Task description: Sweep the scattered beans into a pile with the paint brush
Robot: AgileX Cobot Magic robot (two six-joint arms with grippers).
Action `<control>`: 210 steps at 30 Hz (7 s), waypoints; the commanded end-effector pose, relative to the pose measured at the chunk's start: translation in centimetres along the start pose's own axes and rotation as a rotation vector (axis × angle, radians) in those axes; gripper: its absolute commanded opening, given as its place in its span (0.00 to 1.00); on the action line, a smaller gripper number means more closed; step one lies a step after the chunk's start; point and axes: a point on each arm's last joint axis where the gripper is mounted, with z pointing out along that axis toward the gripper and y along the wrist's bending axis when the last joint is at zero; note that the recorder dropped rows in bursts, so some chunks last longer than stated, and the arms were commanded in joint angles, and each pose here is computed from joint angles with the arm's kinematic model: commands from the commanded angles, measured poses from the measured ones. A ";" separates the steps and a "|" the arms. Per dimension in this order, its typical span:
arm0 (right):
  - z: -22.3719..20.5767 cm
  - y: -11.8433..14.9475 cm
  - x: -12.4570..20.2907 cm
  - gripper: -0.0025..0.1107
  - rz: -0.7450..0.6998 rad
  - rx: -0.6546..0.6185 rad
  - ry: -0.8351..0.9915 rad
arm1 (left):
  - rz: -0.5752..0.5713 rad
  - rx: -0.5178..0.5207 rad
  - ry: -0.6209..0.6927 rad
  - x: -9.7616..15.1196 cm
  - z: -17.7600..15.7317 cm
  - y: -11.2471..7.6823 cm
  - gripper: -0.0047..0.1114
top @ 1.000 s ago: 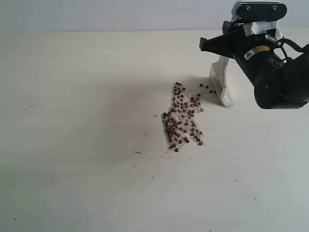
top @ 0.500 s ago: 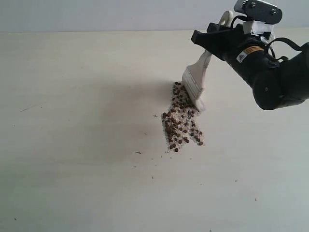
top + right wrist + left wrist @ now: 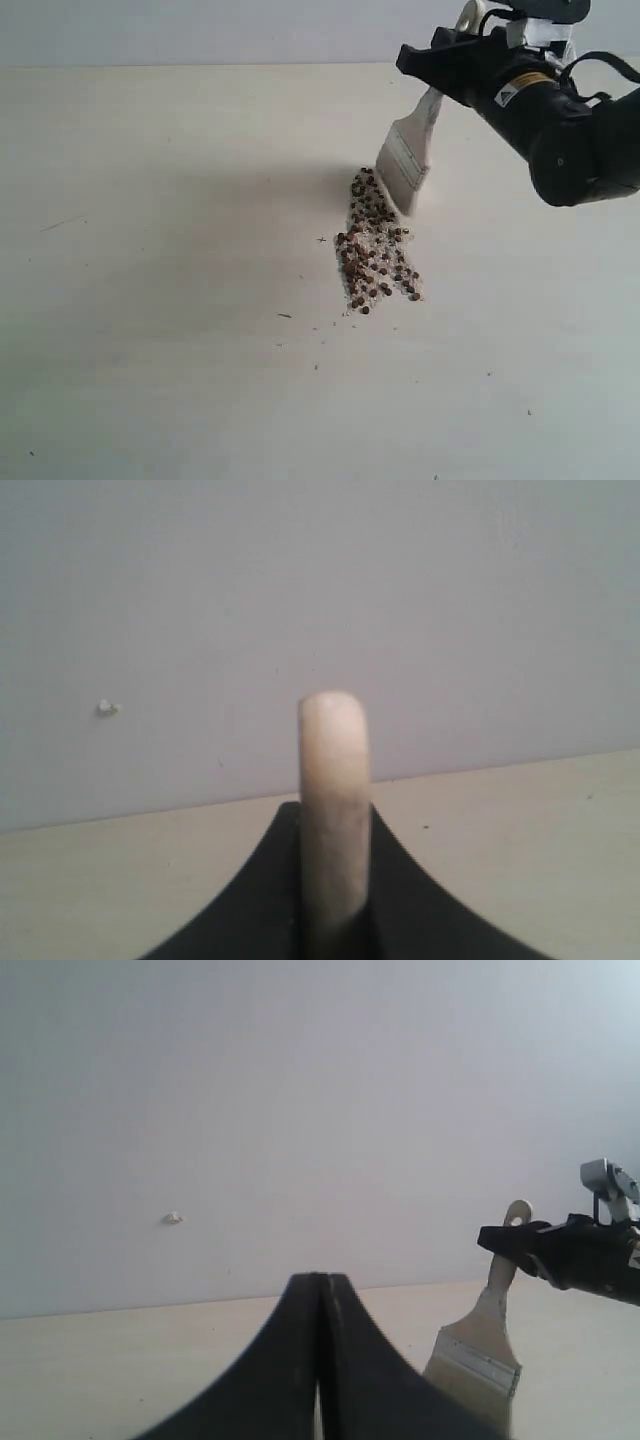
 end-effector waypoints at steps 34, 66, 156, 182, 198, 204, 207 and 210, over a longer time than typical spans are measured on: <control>-9.1 1.1 3.7 0.02 0.037 0.019 -0.049 | 0.004 0.003 -0.005 0.0 -0.1 -0.1 0.04; -9.8 6.7 5.7 0.02 0.235 -0.048 -0.033 | 0.004 0.003 -0.005 0.0 -0.1 -0.1 0.04; -6.3 9.2 -2.3 0.02 -0.216 0.019 -0.164 | 0.006 0.002 -0.004 0.0 -0.1 0.0 0.04; 5.6 -0.9 -7.1 0.02 -0.428 -0.958 -0.034 | 0.006 0.002 -0.004 0.0 -0.1 0.0 0.04; 14.0 -2.3 -6.1 0.02 -0.404 -1.048 0.154 | 0.006 0.002 -0.004 0.0 -0.1 0.0 0.04; 14.9 -3.1 -4.1 0.02 -0.335 -1.030 0.142 | 0.006 0.002 -0.004 0.0 -0.1 0.0 0.04; 15.1 -3.4 -3.2 0.02 -0.325 -1.030 0.162 | 0.006 0.002 -0.004 0.0 -0.1 0.0 0.04; 15.0 -3.5 -2.8 0.02 -0.333 -1.036 0.194 | 0.006 0.002 -0.004 0.0 -0.1 0.0 0.04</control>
